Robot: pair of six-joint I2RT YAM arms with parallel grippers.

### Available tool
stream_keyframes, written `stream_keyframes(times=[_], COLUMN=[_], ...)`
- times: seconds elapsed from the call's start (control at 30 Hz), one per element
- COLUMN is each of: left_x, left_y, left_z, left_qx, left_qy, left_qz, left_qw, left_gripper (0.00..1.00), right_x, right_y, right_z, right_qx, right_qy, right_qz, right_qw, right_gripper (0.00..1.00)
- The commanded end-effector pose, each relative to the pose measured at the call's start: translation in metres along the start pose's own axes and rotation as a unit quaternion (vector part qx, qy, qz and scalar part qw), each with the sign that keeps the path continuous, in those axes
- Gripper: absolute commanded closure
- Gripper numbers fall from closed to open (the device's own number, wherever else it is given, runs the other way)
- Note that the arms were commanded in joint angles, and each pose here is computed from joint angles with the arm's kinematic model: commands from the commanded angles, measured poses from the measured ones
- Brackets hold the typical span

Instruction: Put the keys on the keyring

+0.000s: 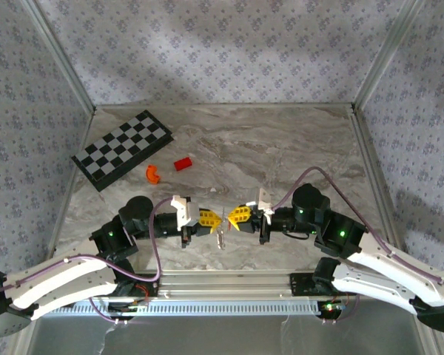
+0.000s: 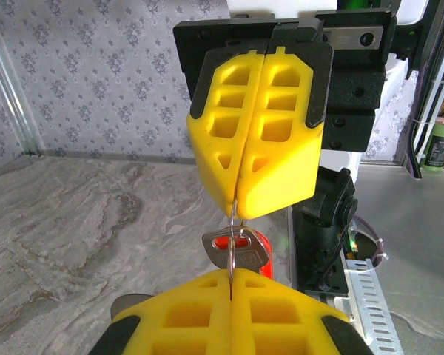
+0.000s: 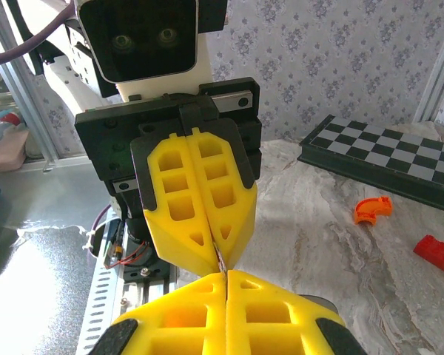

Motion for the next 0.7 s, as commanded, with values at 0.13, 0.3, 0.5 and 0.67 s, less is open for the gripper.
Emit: stream_keyframes(times=[0.13, 0.3, 0.5, 0.67], left_x=[-0.0075, -0.0074, -0.0073, -0.0069], left_y=[-0.0072, -0.0075, -0.0073, -0.0057], left_z=[-0.0306, -0.0310, -0.0312, -0.0309], left_qx=[-0.044, -0.045, -0.046, -0.044], left_qy=[0.018, 0.018, 0.019, 0.018], left_qz=[0.010, 0.009, 0.009, 0.009], left_qw=[0.999, 0.999, 0.999, 0.999], left_gripper=[1.00, 1.00, 1.00, 1.00], right_x=[0.0013, 0.0024, 0.0013, 0.0010], right_y=[-0.0021, -0.0034, -0.0040, -0.0029], right_z=[-0.0045, -0.0057, -0.0061, -0.0066], right_qx=[-0.014, -0.018, -0.020, -0.022], right_qy=[0.000, 0.001, 0.003, 0.003], right_qz=[-0.001, -0.004, -0.005, -0.008], right_qw=[1.000, 1.000, 1.000, 1.000], right_gripper=[1.00, 1.00, 1.00, 1.00])
Point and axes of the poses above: each hand's point on the last joint's axis, 136 mm out from that joint toward the fingers, its own y axis out along the fingers, its own x axis along the line the jaws close on, z = x × y, the point moved 1 cm from there along -y, back along the fingers, and after that the axes turned 3 degrees about -y, right-handed, at the moved point
